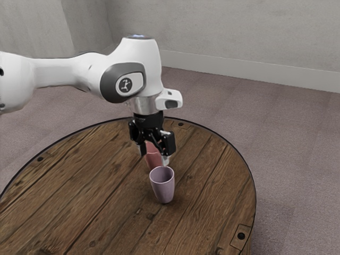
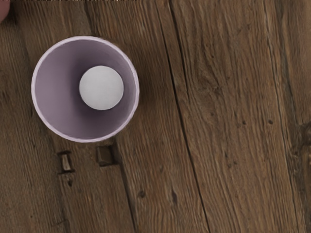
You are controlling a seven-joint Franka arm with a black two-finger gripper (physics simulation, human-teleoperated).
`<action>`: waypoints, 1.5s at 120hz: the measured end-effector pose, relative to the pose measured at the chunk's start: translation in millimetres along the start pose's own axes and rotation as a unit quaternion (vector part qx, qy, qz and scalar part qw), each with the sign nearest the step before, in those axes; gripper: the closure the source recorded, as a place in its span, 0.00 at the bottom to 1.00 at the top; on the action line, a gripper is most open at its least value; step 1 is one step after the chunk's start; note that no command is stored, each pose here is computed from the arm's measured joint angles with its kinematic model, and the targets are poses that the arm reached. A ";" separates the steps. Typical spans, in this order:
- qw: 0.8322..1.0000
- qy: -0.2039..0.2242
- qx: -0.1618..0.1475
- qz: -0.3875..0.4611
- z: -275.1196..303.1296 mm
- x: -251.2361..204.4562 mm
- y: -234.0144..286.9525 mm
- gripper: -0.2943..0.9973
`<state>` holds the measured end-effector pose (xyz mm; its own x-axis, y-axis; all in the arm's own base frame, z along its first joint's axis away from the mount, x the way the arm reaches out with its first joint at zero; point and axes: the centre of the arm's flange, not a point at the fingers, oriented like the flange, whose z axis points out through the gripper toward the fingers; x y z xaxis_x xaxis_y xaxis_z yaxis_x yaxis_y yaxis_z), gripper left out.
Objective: Place the right cup onto the left cup
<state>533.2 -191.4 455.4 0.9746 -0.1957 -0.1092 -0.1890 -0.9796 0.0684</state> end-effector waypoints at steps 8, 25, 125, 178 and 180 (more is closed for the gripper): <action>1.000 0.001 -0.001 0.000 13.5 8.8 7.2 0.31; 1.000 0.003 -0.007 -0.021 37.1 35.0 -3.8 0.34; 0.996 -0.021 -0.017 -0.087 132.2 88.3 -33.1 0.63; 0.995 -0.013 -0.010 -0.094 121.9 86.5 -31.6 0.82; 0.995 -0.011 -0.010 -0.094 119.4 85.9 -31.7 0.82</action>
<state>608.5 -182.6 325.5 0.9895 -0.0095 -0.1444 -0.0003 -0.9980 0.0636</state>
